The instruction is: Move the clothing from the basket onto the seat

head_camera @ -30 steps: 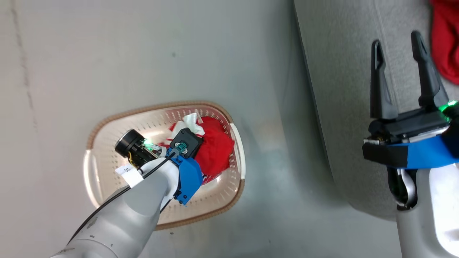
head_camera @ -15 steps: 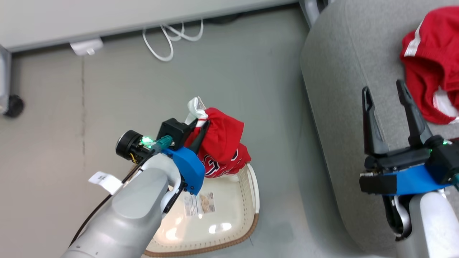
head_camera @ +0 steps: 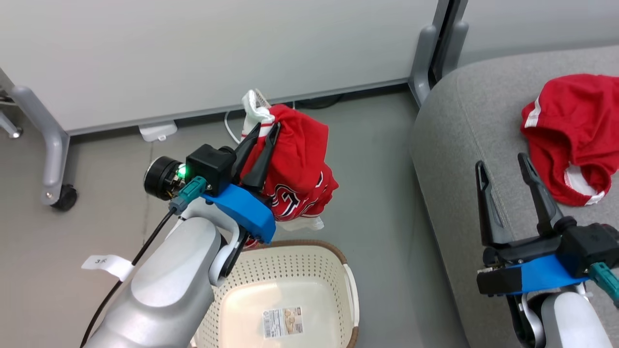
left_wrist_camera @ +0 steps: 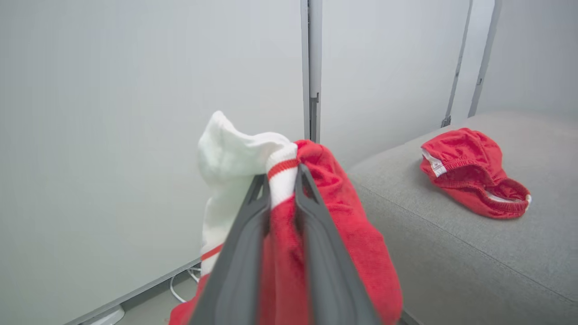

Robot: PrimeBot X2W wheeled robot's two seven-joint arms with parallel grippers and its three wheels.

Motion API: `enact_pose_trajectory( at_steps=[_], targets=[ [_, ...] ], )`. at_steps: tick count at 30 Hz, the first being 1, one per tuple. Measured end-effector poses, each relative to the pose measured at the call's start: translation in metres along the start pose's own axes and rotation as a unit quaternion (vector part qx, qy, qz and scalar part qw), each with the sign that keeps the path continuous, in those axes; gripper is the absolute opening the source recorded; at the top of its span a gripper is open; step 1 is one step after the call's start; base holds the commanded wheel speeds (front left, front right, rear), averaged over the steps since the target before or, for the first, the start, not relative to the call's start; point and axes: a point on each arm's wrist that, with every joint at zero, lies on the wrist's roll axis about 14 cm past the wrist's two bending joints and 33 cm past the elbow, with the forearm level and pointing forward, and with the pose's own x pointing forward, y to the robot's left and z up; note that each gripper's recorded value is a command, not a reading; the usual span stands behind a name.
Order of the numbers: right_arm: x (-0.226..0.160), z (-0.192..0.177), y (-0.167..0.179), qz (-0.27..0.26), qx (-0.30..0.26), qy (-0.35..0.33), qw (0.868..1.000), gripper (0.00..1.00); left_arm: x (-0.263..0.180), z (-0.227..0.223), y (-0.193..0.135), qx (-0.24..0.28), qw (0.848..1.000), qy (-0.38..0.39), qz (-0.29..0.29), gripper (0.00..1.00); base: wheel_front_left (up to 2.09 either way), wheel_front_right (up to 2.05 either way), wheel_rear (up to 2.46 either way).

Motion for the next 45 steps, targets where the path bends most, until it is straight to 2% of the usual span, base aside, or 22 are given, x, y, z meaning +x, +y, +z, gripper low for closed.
enact_pose_trajectory(
  at_steps=[10,27,37,45],
  targets=[
    [-0.018,0.013,0.007,0.002,0.007,-0.010,1.000,1.00,-0.011,0.064,-0.024,0.025,0.996,-0.086,-0.020,0.00,0.00,0.00,0.00],
    [-0.019,0.009,0.022,0.021,0.016,-0.005,1.000,1.00,-0.013,0.071,-0.032,0.027,0.994,-0.099,-0.030,0.00,0.00,0.00,0.00],
    [-0.018,0.000,0.068,0.089,0.036,0.009,0.995,1.00,-0.012,0.066,-0.033,0.031,0.995,-0.094,-0.032,0.00,0.00,0.00,0.00],
    [-0.023,-0.016,0.119,0.160,0.065,0.036,0.984,1.00,-0.011,0.062,-0.044,0.029,0.994,-0.091,-0.045,0.00,0.00,0.00,0.00]
  ],
)
